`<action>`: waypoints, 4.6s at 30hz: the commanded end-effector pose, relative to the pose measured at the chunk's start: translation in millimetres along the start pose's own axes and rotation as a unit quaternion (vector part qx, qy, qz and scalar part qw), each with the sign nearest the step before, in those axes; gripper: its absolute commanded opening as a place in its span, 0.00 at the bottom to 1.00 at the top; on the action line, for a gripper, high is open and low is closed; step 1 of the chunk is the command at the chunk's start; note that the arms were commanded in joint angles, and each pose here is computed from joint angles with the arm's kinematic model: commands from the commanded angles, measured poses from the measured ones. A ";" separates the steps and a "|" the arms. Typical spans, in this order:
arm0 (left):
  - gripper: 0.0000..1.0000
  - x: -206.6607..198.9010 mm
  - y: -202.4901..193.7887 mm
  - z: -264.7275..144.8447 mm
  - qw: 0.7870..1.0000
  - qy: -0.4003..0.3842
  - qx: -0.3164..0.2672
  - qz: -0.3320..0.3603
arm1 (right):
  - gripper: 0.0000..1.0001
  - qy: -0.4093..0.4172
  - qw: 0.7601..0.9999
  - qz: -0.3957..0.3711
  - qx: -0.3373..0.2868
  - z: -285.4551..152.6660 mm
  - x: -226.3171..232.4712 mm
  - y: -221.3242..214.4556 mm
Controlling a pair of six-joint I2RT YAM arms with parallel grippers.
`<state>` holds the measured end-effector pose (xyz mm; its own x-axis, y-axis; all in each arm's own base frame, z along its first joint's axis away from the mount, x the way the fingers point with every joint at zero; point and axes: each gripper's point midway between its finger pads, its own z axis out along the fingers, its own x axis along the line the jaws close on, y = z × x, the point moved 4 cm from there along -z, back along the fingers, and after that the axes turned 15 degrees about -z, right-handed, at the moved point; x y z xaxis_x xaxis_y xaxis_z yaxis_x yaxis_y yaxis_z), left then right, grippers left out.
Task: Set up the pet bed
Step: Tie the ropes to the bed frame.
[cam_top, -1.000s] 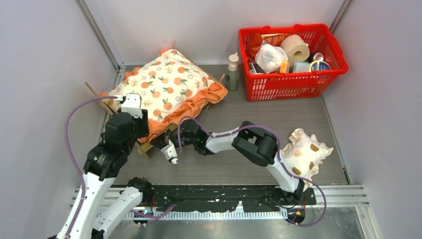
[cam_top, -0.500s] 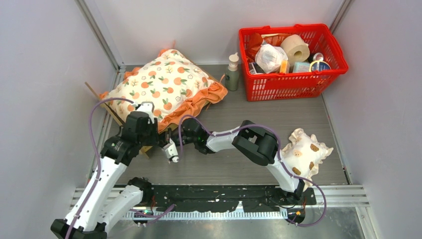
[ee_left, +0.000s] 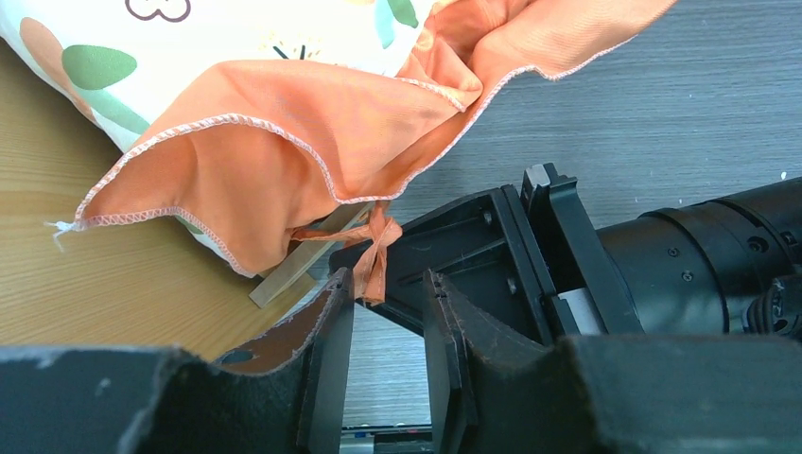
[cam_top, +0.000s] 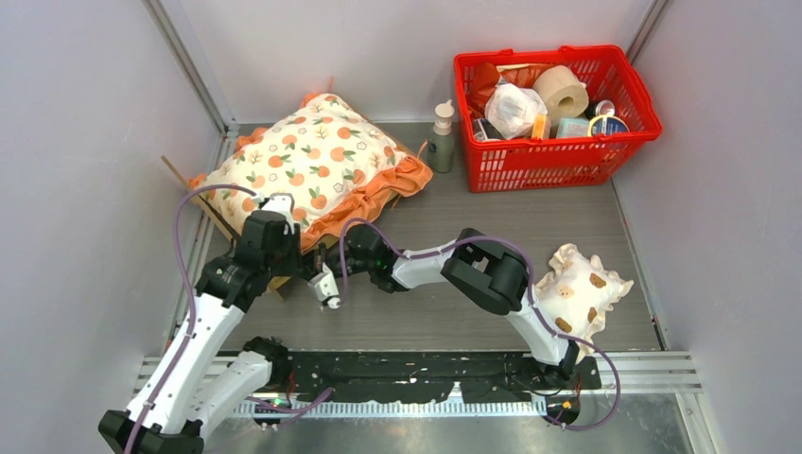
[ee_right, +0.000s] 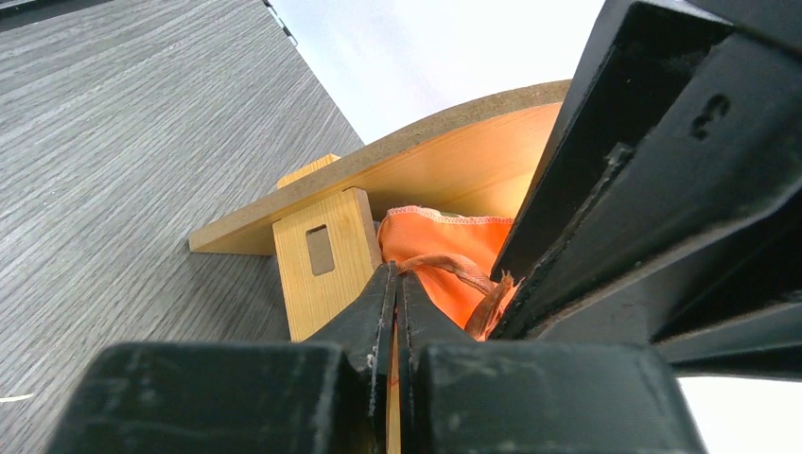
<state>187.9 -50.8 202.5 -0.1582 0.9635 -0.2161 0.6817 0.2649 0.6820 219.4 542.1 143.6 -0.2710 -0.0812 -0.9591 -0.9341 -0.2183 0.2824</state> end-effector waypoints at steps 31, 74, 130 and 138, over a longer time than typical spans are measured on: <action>0.00 2.7 12.9 -2.6 0.999 0.004 -0.024 0.039 | 0.05 -0.043 0.998 -0.049 -0.018 -2.8 -50.5 17.2; 0.00 11.4 16.9 0.7 0.997 0.028 -0.058 0.038 | 0.10 0.013 0.993 -0.085 0.086 -22.9 -6.1 -16.7; 0.00 9.9 14.6 14.1 0.997 0.029 -0.053 0.049 | 0.43 -0.276 0.855 0.400 0.180 -44.6 24.4 44.1; 0.00 9.5 12.7 15.5 0.997 0.028 -0.048 0.048 | 0.44 -0.288 0.814 0.489 0.121 -44.9 42.1 11.8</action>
<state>200.4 -37.1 194.5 -0.1466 0.9848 -0.0932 0.6486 0.1668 0.7426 204.8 480.2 105.5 -0.8628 0.4157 -0.2877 -0.3202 -0.0090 0.9473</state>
